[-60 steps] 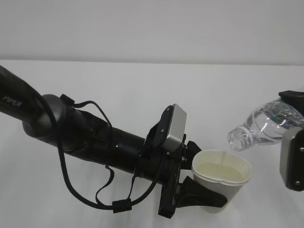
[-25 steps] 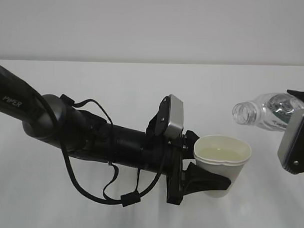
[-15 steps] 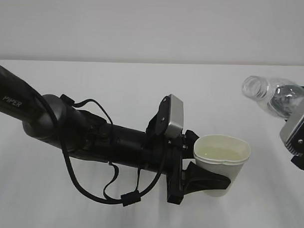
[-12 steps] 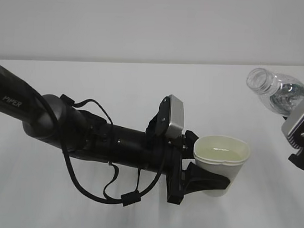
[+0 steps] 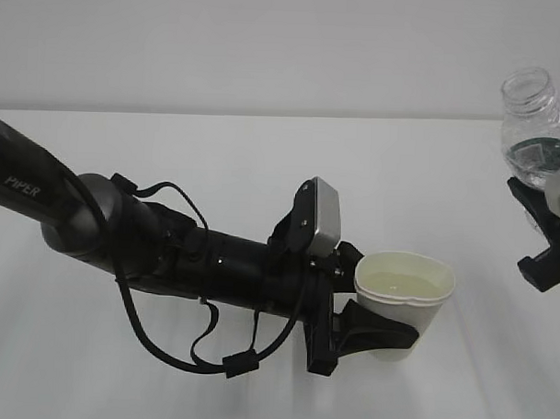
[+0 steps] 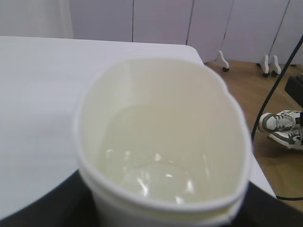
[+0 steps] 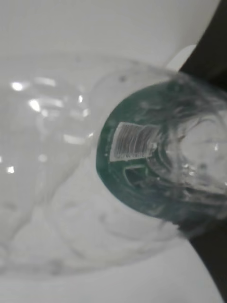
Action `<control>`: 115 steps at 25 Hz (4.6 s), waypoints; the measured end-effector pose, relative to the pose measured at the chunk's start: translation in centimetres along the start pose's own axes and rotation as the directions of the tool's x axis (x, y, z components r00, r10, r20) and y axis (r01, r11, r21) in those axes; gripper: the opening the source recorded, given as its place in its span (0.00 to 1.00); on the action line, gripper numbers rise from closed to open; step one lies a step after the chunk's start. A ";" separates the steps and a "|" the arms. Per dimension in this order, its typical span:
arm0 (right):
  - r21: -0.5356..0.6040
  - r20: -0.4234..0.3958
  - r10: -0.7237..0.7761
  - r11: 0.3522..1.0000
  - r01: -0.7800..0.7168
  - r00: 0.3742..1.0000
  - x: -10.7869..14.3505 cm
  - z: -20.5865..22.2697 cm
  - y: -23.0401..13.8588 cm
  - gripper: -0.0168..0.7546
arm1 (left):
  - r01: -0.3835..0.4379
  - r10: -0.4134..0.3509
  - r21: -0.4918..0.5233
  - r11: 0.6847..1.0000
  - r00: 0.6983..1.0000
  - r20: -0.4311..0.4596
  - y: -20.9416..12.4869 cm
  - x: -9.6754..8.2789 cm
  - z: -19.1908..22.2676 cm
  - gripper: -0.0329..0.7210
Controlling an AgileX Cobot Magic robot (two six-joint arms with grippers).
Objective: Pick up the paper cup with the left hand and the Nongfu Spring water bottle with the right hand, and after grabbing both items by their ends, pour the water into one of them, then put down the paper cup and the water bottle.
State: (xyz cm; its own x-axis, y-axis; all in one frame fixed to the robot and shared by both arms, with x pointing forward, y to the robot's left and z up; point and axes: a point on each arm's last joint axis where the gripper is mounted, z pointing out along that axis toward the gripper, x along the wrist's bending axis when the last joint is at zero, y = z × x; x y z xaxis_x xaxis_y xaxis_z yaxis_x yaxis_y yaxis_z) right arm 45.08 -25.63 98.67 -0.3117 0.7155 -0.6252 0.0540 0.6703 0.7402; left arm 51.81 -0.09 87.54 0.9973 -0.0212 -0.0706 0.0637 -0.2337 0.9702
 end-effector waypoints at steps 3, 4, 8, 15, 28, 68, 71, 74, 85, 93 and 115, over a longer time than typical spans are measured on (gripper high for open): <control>-0.004 0.002 0.080 0.997 -0.080 0.997 0.0 0.0 0.0 0.46 | 0.000 0.000 0.000 1.000 1.000 0.000 0.0 0.0 0.0 0.61; -0.009 0.004 0.100 0.995 -0.100 0.995 0.0 0.0 0.1 0.46 | 0.000 0.000 0.000 1.000 1.000 0.000 0.0 0.0 0.0 0.61; -0.044 0.019 0.190 0.981 -0.189 0.982 -0.2 0.0 0.3 0.46 | 0.000 0.000 0.000 1.000 1.000 0.000 0.0 0.0 0.0 0.61; -0.154 0.046 0.341 0.931 -0.331 0.939 -0.1 -0.7 0.3 0.46 | 0.000 0.000 0.000 1.000 1.000 0.000 0.0 0.0 0.0 0.61; -0.209 0.046 0.451 0.877 -0.433 0.891 0.6 -0.7 -0.7 0.46 | 0.000 0.000 0.000 1.000 1.000 0.000 0.0 0.0 0.0 0.61; -0.027 0.000 0.562 0.827 -0.562 0.827 4.3 7.8 -5.2 0.46 | 0.001 -0.001 0.023 1.000 1.000 -0.017 -0.2 0.2 0.0 0.61; -0.019 -0.001 0.564 0.826 -0.564 0.826 4.5 8.5 -5.4 0.46 | 0.001 -0.001 0.023 1.000 1.000 -0.017 -0.2 0.2 0.0 0.61; -0.013 -0.002 0.566 0.825 -0.566 0.825 4.7 9.0 -5.7 0.46 | 0.001 -0.001 0.023 1.000 1.000 -0.017 -0.2 0.2 0.0 0.61; 0.000 -0.003 0.566 0.824 -0.566 0.824 5.3 11.6 -6.5 0.46 | 0.001 -0.001 0.023 1.000 1.000 -0.017 -0.2 0.2 0.0 0.61; 0.003 -0.001 0.582 0.813 -0.582 0.813 5.6 12.8 -6.9 0.46 | 0.001 -0.001 0.023 1.000 1.000 -0.017 -0.2 0.2 0.0 0.61; 0.013 0.003 0.634 0.773 -0.634 0.773 6.7 15.9 -8.2 0.46 | 0.003 -0.003 0.021 1.000 1.000 -0.020 -0.2 0.2 0.0 0.61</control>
State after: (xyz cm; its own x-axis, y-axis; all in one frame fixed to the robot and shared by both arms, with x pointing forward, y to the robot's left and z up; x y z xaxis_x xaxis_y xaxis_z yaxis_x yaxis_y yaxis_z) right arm 57.68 -23.22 84.47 -0.2044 0.9788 -0.0149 0.2512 0.0672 0.9656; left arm 51.98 -0.05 87.34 0.9976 -0.0014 -0.0686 0.0660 -0.2537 0.9650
